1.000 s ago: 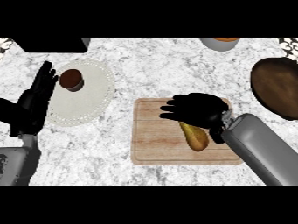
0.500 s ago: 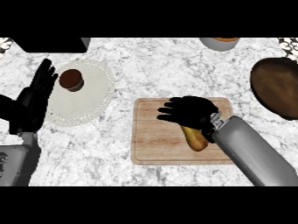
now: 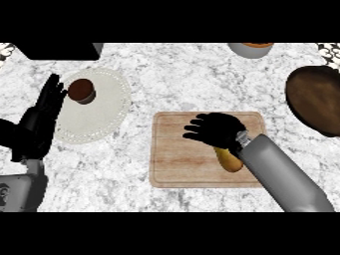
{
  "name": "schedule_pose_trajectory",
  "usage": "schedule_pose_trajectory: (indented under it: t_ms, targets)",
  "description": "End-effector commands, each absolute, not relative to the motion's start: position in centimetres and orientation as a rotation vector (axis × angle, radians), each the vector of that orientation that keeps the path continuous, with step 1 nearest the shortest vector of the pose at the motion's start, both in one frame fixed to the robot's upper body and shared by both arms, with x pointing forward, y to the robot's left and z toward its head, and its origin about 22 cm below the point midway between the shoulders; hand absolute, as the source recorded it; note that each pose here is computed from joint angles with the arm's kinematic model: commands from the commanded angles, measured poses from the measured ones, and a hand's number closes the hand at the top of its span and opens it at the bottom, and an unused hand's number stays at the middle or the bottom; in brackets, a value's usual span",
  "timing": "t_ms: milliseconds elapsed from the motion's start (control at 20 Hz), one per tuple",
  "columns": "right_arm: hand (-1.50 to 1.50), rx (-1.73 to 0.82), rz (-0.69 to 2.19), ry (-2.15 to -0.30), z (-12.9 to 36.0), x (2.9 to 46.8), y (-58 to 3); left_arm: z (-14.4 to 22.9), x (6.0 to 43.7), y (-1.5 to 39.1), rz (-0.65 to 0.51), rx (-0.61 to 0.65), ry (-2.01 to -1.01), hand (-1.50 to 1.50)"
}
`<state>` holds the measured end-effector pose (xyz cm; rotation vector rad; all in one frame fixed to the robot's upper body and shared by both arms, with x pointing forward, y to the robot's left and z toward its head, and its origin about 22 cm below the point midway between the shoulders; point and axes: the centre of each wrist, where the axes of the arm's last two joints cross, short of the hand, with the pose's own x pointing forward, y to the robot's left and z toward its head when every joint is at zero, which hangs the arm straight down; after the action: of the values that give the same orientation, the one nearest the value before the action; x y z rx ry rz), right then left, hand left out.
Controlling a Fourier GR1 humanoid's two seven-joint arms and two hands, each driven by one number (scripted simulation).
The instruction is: Pick the pear from the cutting board and place it in the pan
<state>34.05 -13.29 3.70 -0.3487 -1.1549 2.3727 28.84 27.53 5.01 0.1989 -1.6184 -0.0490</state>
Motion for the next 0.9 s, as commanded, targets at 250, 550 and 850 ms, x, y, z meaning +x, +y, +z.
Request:
schedule_pose_trajectory:
  t_ms: [250,550,850]
  targets:
    - [1.5,-0.196,2.49,-1.173,2.9,34.6,-13.3,4.1,29.0,28.5,-0.048,0.211,-1.631,0.0]
    - [1.5,-0.209,2.509,-1.181,2.5,34.6,-11.7,5.1,29.4,27.6,-0.05,0.204,-1.615,0.0]
    - [1.5,-0.389,1.798,-0.994,-1.5,32.8,-17.3,4.1,28.7,29.5,-0.003,0.279,-1.592,0.0]
